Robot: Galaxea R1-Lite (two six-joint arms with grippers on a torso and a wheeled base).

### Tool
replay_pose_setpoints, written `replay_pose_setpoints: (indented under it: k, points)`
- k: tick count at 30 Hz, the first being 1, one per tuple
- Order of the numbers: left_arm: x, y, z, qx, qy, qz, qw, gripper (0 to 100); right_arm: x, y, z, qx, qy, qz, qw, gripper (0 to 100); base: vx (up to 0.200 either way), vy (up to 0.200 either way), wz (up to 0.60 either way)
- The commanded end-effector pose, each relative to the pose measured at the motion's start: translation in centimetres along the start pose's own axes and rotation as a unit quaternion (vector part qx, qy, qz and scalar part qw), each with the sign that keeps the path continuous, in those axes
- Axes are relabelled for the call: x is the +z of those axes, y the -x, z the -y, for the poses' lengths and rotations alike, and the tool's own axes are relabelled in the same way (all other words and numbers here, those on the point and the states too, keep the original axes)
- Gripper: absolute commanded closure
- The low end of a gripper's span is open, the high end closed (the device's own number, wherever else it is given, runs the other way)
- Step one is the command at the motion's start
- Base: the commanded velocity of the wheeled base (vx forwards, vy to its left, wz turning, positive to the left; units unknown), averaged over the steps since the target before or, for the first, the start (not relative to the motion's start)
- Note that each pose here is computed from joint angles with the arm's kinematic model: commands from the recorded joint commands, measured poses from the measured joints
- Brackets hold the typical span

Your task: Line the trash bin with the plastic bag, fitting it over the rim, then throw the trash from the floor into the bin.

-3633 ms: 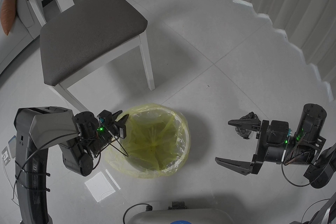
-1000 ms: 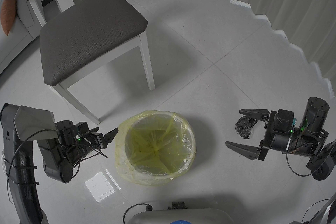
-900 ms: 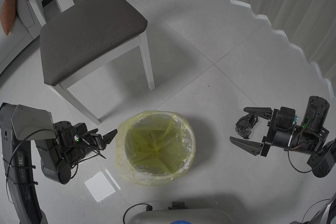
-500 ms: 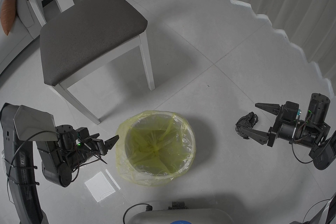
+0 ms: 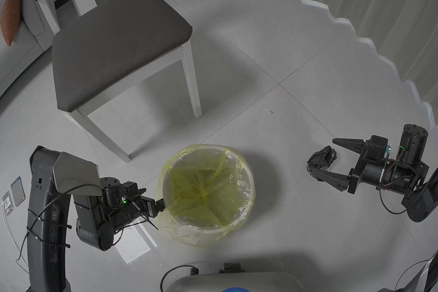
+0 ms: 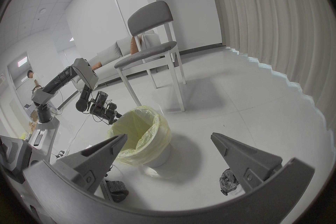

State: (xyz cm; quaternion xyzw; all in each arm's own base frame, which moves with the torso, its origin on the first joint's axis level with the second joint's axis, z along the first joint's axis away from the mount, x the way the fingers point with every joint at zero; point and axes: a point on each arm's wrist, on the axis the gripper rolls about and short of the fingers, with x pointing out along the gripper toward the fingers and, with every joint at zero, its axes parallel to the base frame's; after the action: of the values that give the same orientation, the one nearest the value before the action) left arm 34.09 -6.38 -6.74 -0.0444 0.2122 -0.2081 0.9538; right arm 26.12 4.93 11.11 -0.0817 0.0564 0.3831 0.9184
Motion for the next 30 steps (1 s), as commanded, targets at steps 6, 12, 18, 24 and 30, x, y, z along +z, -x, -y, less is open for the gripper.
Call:
replay_pose_setpoints:
  k: [6,12,18,24,30]
  points:
    - [1.5,1.2,-1.1,0.019,0.007,0.024,0.9995,0,-0.2,0.0,0.2,-0.002,-0.002,-0.003,1.0,0,0.0,0.0,0.0]
    - [3.6,4.2,-2.3,0.03,0.031,0.045,0.9981,0,-0.5,-0.3,0.6,-0.006,-0.005,-0.005,1.0,0,0.0,0.0,0.0]
    - [3.3,5.8,-2.7,0.037,0.043,0.03,0.9979,0,-1.6,-0.4,1.9,-0.023,-0.016,-0.018,0.9994,0,0.0,0.0,0.0]
    - [4.6,6.5,-2.2,0.031,0.046,0.049,0.9972,0,-3.1,-0.8,3.8,-0.045,-0.032,-0.034,0.9979,0,0.0,0.0,0.0]
    - [6.3,7.1,-0.5,0.003,0.05,0.072,0.9961,0,-5.4,-2.4,6.4,-0.059,-0.047,-0.049,0.9959,0,0.0,0.0,0.0]
